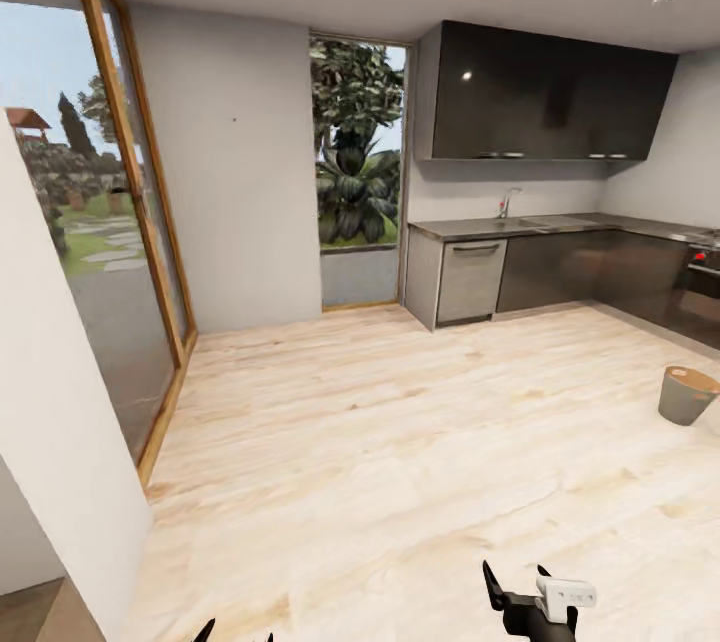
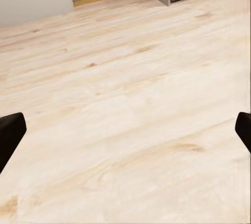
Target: Put the three can of soda from the living room inside the tash can in the kitchen.
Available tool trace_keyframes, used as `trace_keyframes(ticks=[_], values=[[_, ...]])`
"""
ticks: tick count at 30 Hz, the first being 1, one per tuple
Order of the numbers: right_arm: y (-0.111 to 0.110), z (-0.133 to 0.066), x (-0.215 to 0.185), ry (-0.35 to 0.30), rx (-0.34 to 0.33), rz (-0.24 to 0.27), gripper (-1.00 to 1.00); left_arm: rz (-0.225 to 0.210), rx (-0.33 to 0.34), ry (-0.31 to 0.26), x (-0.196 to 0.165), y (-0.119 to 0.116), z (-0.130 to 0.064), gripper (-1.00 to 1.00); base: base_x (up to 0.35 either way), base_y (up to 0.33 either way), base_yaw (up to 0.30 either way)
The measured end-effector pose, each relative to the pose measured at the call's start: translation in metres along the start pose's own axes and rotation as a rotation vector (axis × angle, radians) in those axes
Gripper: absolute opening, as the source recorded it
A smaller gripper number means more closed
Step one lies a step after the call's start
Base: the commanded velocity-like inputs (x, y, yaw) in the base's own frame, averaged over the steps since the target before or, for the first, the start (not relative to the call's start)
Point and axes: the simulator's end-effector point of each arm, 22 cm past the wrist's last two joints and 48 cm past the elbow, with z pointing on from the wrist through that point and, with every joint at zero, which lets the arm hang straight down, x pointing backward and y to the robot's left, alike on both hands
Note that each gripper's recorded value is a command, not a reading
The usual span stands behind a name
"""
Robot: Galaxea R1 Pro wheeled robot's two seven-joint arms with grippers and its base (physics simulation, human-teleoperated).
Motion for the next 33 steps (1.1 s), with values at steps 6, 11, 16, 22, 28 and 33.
trace_keyframes(ticks=[6, 11, 16, 22, 28, 33], values=[[0.0005, -0.0002, -0.0018, -0.004, -0.001, 0.000, 1.00, 0.001, -0.001, -0.005, -0.0020, 0.0003, 0.0003, 1.00, 0.118, -0.271, -0.231], [0.0010, -0.0002, -0.0036, -0.009, -0.002, -0.001, 1.00, 0.001, -0.001, -0.009, -0.0034, 0.0004, 0.0003, 1.00, 0.142, -0.270, -0.231], [0.0013, -0.0002, -0.0049, -0.012, -0.003, -0.001, 1.00, 0.001, -0.001, -0.012, -0.0047, 0.0006, 0.0004, 1.00, 0.163, -0.258, -0.216], [0.0013, -0.0003, -0.0053, -0.012, -0.003, -0.001, 1.00, 0.001, -0.001, -0.013, -0.0051, 0.0006, 0.0005, 1.00, 0.197, -0.238, -0.184], [0.0012, -0.0003, -0.0054, -0.013, -0.003, -0.001, 1.00, 0.002, -0.001, -0.014, -0.0054, 0.0006, 0.0007, 1.00, 0.231, -0.209, -0.113], [0.0011, -0.0003, -0.0051, -0.012, -0.002, -0.001, 1.00, 0.001, -0.002, -0.013, -0.0050, 0.0006, 0.0004, 1.00, 0.262, -0.176, -0.021]])
